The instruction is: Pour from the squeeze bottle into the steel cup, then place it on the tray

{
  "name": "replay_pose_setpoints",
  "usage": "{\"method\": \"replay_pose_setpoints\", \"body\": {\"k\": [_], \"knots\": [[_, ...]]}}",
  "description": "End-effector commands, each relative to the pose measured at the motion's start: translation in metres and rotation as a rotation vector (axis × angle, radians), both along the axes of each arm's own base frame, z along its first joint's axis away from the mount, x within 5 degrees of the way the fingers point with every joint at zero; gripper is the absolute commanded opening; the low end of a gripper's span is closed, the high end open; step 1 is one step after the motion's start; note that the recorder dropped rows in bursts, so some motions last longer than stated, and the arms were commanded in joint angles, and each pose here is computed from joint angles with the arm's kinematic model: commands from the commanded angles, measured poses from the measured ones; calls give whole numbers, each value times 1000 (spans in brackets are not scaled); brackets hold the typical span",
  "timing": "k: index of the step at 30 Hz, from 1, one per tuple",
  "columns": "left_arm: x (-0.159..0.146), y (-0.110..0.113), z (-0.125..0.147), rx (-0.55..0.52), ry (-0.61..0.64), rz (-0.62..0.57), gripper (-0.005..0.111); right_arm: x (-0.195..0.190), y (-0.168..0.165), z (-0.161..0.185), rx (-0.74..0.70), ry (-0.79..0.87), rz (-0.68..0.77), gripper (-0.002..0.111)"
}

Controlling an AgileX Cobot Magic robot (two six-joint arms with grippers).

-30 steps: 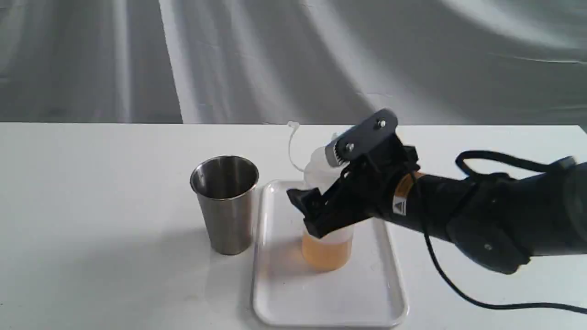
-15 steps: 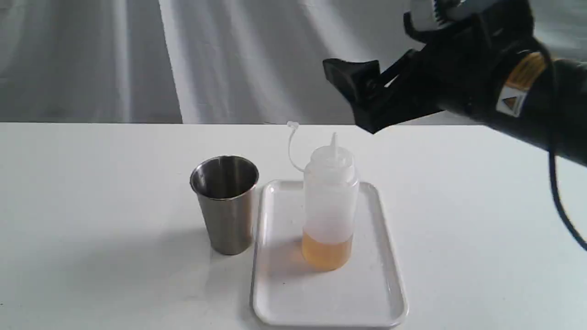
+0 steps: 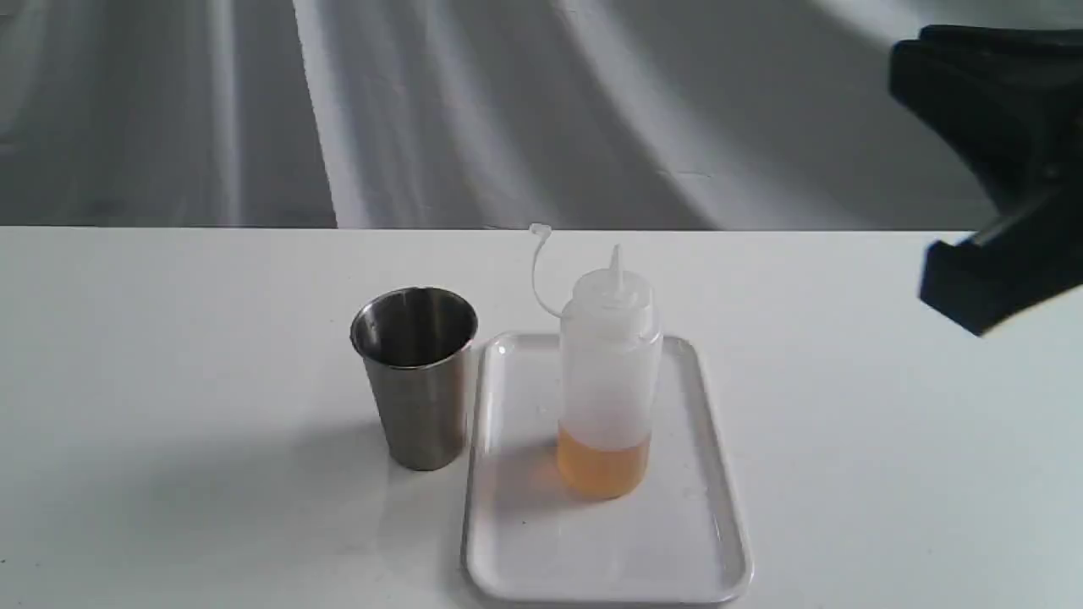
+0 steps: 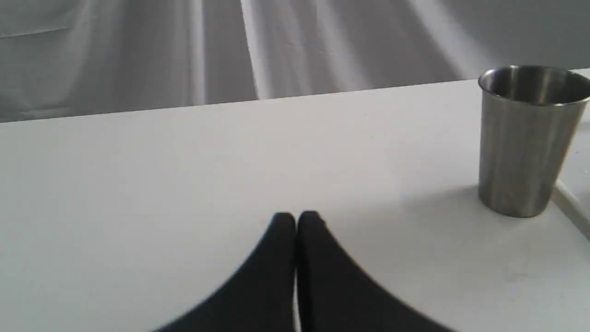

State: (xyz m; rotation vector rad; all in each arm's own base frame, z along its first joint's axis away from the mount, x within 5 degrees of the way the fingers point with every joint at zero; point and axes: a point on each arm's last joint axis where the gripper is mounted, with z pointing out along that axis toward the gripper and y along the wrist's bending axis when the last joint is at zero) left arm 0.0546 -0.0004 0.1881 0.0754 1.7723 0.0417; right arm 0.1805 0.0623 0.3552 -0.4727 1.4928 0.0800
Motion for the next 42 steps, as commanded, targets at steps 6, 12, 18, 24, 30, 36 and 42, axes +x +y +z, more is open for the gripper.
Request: {"method": "replay_pose_setpoints", "body": {"k": [6, 12, 18, 24, 30, 36, 42], "knots": [[0, 0, -1, -4, -6, 2, 0, -48, -20, -2, 148, 105, -59, 0], [0, 0, -1, -4, -6, 2, 0, -67, -26, -9, 163, 66, -56, 0], [0, 0, -1, -6, -6, 2, 0, -76, -29, -29, 157, 89, -57, 0], [0, 0, -1, -6, -6, 2, 0, -87, -35, -43, 117, 61, -73, 0], [0, 0, -1, -2, -6, 2, 0, -103, -48, -66, 177, 45, -171, 0], [0, 0, -1, -2, -6, 2, 0, -112, -59, -96, 268, 53, -299, 0], [0, 0, -1, -4, -6, 2, 0, -118, -62, -127, 284, 69, -338, 0]]}}
